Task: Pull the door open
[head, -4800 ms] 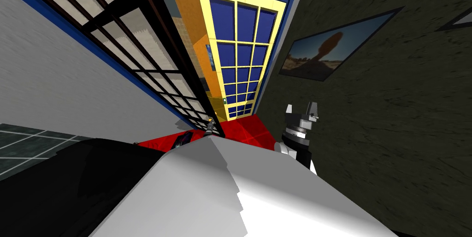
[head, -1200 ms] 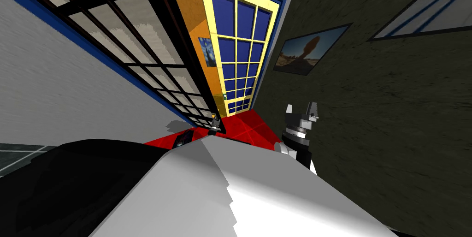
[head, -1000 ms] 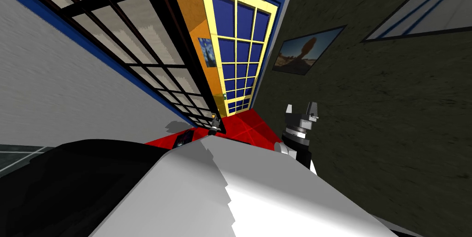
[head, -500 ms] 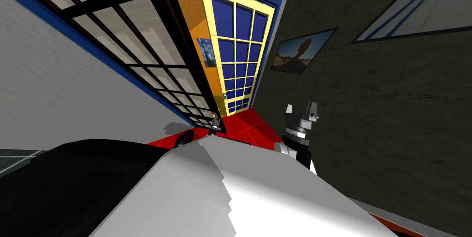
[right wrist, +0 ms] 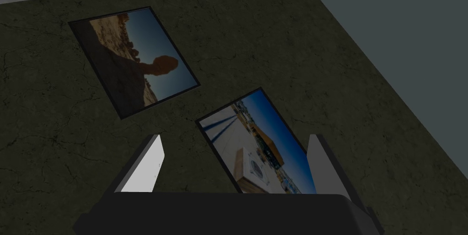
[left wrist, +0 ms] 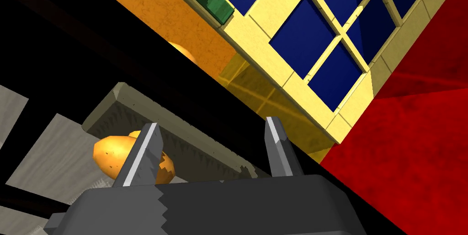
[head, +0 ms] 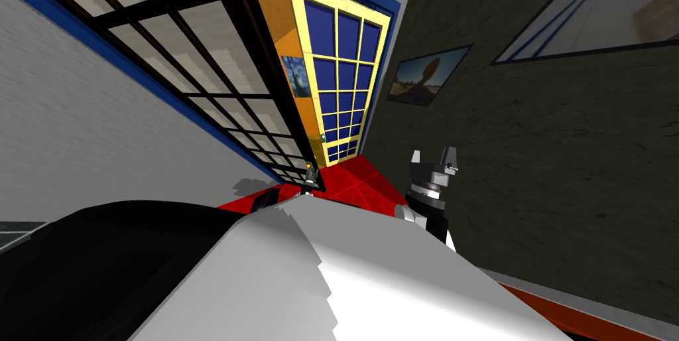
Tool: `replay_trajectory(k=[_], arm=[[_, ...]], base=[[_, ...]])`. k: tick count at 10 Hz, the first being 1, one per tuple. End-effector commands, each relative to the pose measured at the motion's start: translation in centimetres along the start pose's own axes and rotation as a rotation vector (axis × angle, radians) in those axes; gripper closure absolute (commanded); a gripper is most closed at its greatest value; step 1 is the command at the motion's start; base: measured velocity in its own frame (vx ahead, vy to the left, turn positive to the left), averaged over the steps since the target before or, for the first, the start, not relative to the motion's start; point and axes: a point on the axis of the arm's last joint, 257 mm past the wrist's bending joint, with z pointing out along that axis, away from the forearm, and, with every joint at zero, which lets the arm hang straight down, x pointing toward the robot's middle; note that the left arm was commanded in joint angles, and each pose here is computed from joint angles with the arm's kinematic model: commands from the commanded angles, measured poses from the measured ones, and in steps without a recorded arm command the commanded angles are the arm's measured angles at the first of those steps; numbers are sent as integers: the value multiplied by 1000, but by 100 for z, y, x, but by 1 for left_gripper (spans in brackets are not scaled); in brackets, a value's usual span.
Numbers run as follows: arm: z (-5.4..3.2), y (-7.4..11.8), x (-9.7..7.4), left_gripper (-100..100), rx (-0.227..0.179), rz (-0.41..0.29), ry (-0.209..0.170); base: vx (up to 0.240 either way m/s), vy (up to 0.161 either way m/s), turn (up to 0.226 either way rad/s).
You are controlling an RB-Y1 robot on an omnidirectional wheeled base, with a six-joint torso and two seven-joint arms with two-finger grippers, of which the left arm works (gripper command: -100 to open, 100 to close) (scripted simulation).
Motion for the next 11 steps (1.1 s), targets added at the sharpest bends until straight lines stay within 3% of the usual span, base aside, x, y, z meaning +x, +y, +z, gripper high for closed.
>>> replay_trajectory(k=[1,11], arm=[[42,-126,-41,-100,22,-49,-5],[195,-80,101,-100,22,-333,9]], base=[[-90,68,-88],[-68,34,-51]])
